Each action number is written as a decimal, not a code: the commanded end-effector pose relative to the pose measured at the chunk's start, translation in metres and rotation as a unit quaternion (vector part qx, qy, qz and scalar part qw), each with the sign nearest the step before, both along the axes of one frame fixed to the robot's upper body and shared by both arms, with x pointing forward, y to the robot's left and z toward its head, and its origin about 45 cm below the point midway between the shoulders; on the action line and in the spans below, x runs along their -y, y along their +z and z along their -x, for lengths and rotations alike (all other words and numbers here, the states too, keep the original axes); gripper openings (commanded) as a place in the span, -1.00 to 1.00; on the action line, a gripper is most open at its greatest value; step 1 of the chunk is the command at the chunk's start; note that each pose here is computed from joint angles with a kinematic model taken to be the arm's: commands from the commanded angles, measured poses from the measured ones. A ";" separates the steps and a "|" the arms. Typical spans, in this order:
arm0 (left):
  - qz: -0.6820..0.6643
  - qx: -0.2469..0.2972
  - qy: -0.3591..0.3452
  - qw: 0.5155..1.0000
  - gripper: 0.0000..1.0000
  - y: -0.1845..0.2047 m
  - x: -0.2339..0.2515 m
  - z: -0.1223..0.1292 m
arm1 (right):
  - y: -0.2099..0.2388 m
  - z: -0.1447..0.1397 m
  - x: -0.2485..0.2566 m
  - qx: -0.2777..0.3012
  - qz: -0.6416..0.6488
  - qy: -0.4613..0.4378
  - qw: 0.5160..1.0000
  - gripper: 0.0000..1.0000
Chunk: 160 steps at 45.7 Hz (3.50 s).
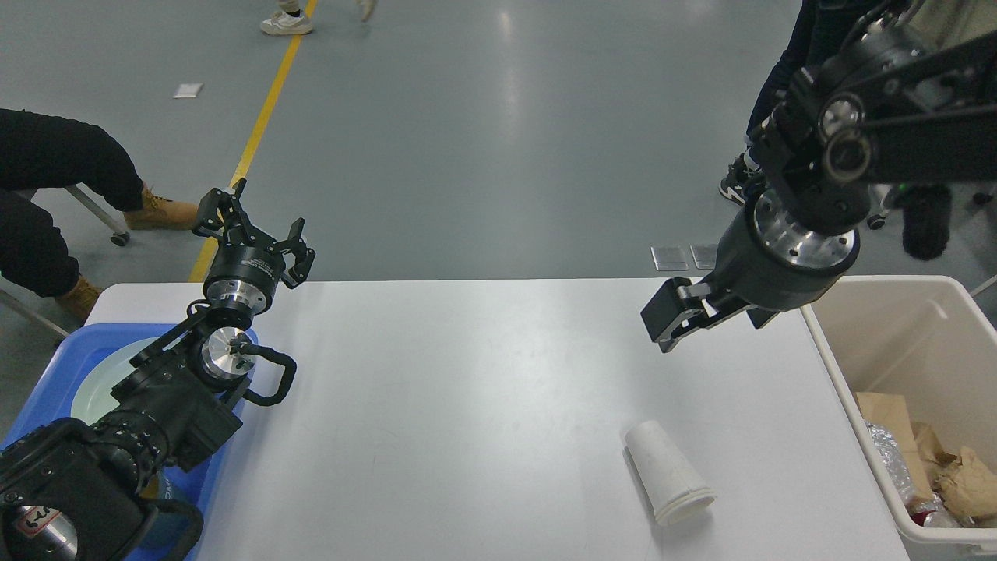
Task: Tidy desktop
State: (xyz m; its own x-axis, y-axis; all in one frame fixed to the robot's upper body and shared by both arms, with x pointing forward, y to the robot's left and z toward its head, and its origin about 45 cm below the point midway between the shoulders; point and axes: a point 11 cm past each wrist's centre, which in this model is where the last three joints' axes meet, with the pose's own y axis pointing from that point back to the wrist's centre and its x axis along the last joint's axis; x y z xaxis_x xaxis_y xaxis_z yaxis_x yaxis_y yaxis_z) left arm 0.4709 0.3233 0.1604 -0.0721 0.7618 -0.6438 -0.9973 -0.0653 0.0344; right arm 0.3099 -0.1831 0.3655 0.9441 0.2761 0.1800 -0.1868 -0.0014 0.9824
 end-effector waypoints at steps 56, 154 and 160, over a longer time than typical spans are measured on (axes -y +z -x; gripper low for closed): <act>0.000 0.000 0.000 1.000 0.92 0.000 0.000 0.000 | -0.269 0.006 0.022 -0.096 -0.011 -0.067 0.993 1.00; 0.000 0.000 0.000 1.000 0.92 0.000 0.000 0.000 | -0.043 -0.088 0.134 -0.027 0.014 -0.159 0.987 1.00; 0.000 0.000 0.000 1.000 0.92 0.000 0.000 0.000 | 0.014 -0.094 0.130 0.001 0.020 -0.146 0.989 1.00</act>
State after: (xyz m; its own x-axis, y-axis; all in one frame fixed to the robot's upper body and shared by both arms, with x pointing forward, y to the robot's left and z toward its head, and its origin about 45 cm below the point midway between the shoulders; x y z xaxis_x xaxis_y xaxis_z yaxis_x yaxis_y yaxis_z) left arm 0.4709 0.3234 0.1604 -0.0721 0.7619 -0.6437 -0.9973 -0.0655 0.0342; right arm 0.3992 -0.3154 0.3319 0.9914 -0.0227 0.1288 -0.1266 0.0782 0.9889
